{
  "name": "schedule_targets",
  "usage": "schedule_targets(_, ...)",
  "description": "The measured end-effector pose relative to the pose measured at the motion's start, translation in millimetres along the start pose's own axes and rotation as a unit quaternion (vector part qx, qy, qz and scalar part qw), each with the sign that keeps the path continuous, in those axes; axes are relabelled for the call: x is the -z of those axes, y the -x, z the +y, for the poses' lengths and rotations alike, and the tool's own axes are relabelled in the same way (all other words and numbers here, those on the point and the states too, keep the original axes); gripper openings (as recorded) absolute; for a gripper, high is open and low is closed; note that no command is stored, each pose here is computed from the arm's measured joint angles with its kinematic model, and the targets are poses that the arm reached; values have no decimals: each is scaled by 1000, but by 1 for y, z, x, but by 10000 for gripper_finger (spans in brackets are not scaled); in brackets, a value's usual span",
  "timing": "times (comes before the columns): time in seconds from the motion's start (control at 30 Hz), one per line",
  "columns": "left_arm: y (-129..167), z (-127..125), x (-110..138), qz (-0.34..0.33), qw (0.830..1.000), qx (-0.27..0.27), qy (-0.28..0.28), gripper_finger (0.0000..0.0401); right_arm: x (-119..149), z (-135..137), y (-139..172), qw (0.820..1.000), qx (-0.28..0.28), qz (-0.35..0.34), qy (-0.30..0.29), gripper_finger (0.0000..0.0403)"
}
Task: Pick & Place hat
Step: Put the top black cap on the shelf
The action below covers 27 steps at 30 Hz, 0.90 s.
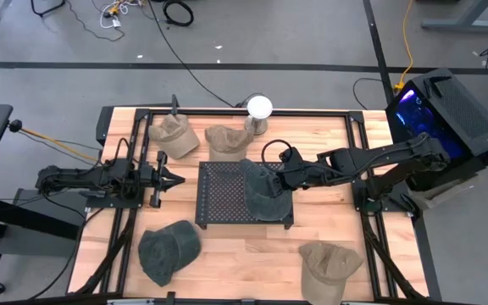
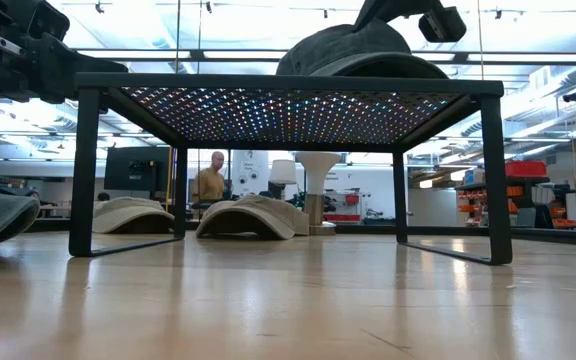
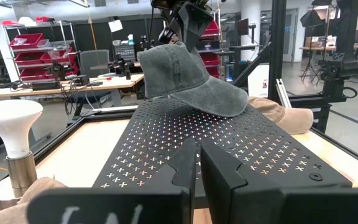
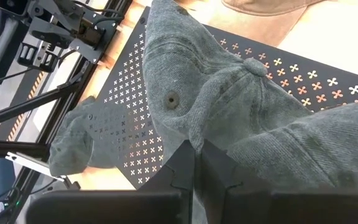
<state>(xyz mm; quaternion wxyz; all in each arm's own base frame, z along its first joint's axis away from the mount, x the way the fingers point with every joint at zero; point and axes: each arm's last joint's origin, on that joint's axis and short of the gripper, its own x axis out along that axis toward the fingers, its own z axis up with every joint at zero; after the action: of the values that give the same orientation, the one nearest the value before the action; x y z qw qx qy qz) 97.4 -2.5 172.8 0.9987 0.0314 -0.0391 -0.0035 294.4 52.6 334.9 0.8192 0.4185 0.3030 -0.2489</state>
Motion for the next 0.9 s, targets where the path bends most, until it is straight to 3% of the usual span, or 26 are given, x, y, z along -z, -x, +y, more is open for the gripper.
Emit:
schedule_targets(0.67,0,0,0,0,1000,0,0,30,-5,-2,-2,1000,0,6,-9,21)
schedule_targets(0.9,0,0,0,0,1000,0,0,30,-5,-2,-2,1000,0,6,-10,42)
